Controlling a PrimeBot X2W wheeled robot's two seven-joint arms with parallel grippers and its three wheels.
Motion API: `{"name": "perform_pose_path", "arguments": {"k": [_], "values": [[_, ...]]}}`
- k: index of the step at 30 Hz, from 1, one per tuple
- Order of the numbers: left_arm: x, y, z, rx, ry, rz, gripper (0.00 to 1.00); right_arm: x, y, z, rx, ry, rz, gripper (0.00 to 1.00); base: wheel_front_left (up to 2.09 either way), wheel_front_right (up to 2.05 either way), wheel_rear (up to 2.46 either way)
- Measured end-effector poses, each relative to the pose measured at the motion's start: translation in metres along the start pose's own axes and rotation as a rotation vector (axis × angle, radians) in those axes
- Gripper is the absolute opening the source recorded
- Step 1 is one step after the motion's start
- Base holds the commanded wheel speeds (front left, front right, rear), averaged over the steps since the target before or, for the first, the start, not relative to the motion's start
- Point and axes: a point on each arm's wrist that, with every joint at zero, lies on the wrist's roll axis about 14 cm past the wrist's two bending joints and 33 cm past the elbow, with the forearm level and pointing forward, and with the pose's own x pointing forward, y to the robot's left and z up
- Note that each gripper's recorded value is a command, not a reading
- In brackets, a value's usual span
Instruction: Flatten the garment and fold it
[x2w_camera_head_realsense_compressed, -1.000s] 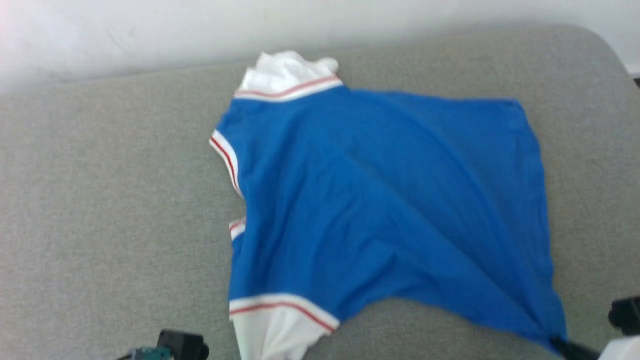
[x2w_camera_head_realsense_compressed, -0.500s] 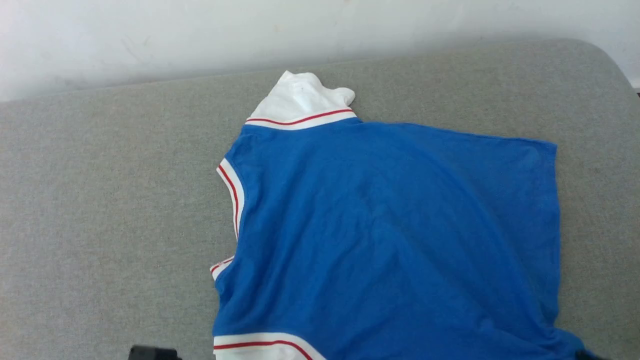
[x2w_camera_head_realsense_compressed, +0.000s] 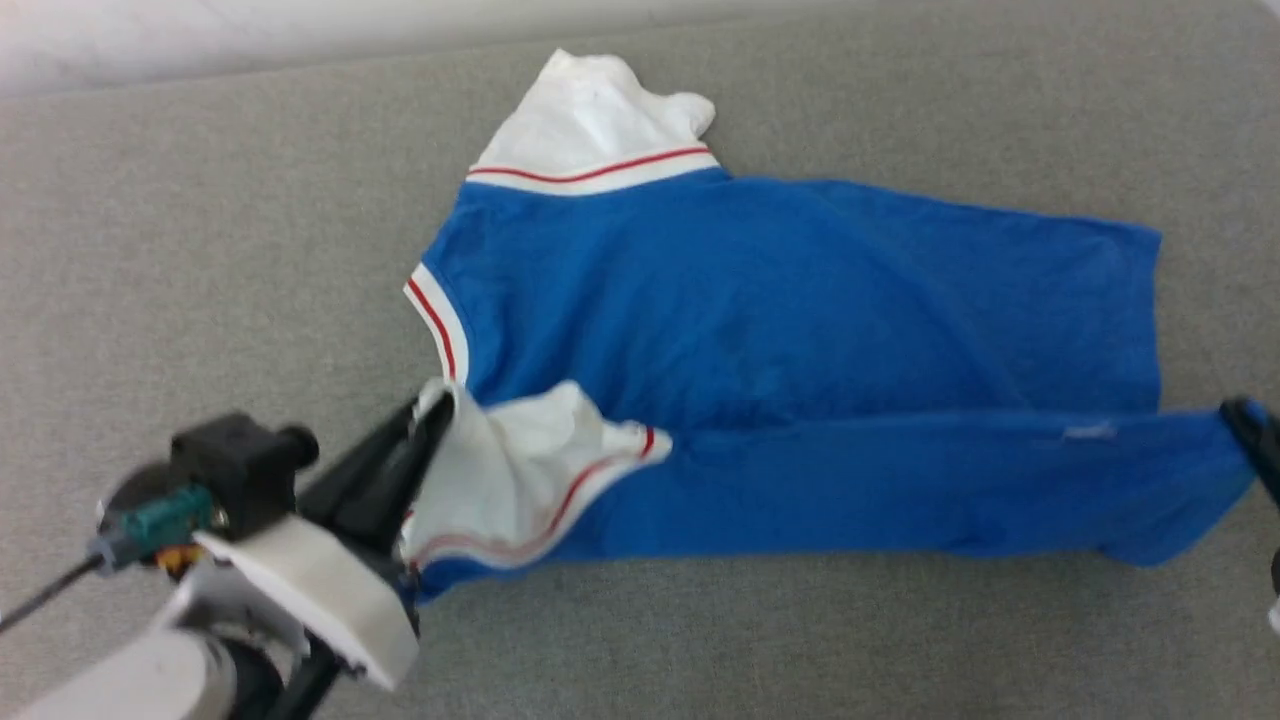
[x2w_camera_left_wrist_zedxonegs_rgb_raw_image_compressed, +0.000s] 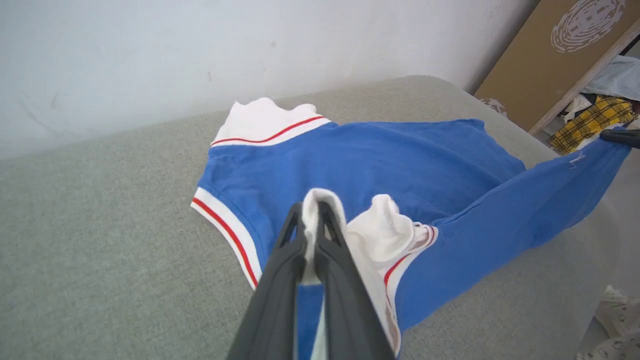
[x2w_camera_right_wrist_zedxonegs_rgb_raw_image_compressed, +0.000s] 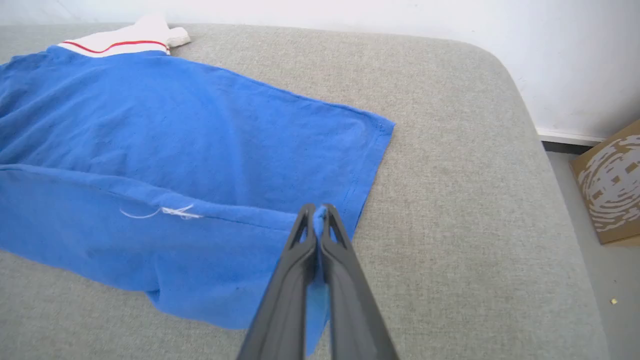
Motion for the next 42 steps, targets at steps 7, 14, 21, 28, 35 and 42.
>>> {"name": "perform_pose_path", "arguments": {"k": [7, 14, 21, 28, 35, 42], "values": [[0.053, 0.016, 0.018, 0.082, -0.081, -0.024, 0.00, 0.043, -0.005, 0.007, -0.044, -0.005, 0.008, 0.00, 0.00, 0.00, 0.00], [0.097, 0.031, -0.022, 0.049, 0.004, -0.036, 0.00, 0.082, -0.011, -0.022, -0.063, 0.092, 0.013, 0.00, 0.00, 0.00, 0.00], [0.112, 0.040, -0.084, -0.011, 0.177, -0.036, 0.00, 0.099, -0.009, -0.064, -0.045, 0.222, 0.035, 0.00, 0.00, 0.00, 0.00], [0.116, 0.042, -0.081, -0.024, 0.161, -0.016, 0.39, 0.099, -0.014, -0.064, -0.014, 0.219, 0.023, 1.00, 0.00, 0.00, 0.00], [0.099, 0.047, -0.063, -0.045, 0.076, 0.051, 1.00, 0.086, -0.015, -0.040, -0.003, 0.135, 0.014, 1.00, 0.00, 0.00, 0.00], [0.056, 0.045, -0.030, -0.070, -0.122, 0.170, 1.00, 0.048, -0.027, 0.001, 0.008, -0.082, -0.081, 1.00, 0.00, 0.00, 0.00]]}}
